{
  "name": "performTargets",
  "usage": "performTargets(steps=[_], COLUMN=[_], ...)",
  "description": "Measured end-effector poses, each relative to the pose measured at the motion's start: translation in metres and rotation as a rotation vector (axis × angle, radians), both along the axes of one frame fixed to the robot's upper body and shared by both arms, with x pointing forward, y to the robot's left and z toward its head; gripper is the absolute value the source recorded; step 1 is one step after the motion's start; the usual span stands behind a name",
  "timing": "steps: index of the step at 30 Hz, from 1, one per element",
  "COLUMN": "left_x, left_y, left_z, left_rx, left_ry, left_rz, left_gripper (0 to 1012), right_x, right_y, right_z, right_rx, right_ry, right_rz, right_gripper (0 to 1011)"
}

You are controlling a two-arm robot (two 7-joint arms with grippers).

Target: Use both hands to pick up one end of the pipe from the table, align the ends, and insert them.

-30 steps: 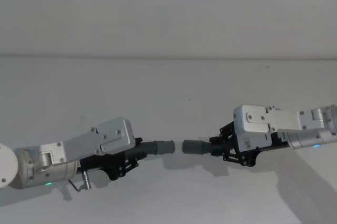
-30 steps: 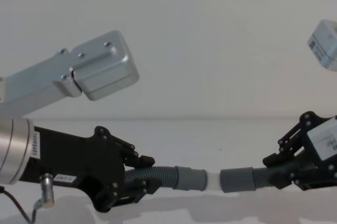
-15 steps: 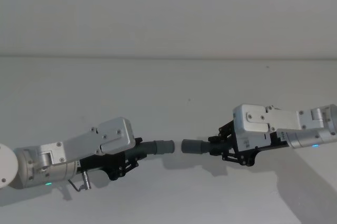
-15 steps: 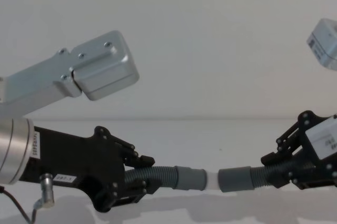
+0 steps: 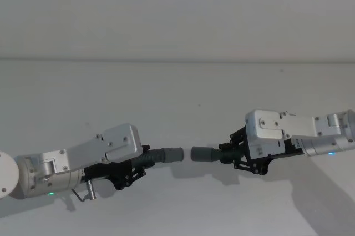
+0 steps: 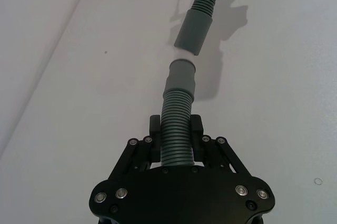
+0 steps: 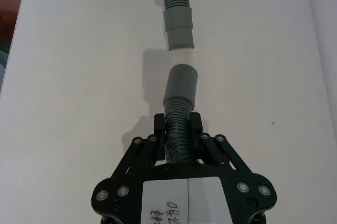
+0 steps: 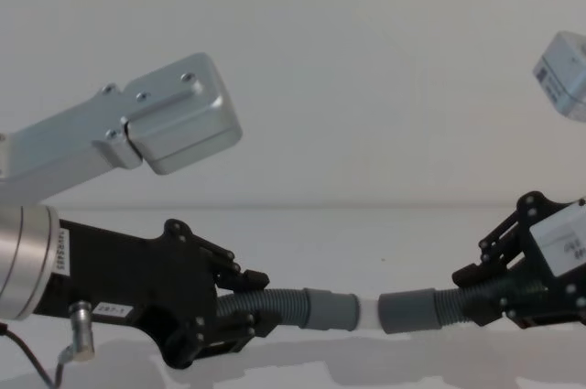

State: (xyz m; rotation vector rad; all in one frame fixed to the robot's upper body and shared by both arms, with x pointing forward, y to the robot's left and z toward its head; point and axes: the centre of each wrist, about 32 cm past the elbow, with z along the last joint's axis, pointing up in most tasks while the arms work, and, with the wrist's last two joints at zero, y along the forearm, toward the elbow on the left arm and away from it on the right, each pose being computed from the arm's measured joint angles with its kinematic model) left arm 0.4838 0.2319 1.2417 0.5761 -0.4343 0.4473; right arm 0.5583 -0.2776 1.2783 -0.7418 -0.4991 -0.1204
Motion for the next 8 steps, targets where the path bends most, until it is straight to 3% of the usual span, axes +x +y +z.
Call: performTargets(steps=[8], left_x=[0.0000], left_y=[0.0000], left_z=[0.0000], left_rx=[0.000], left_ry=[0.000], left_rz=[0.000], left_gripper=[317], right_x=[0.0001], right_y=[0.0001], right_z=[0.0001], right_rx=[0.001], right_ry=[0.000], right_rz=[0.001], right_gripper=[262])
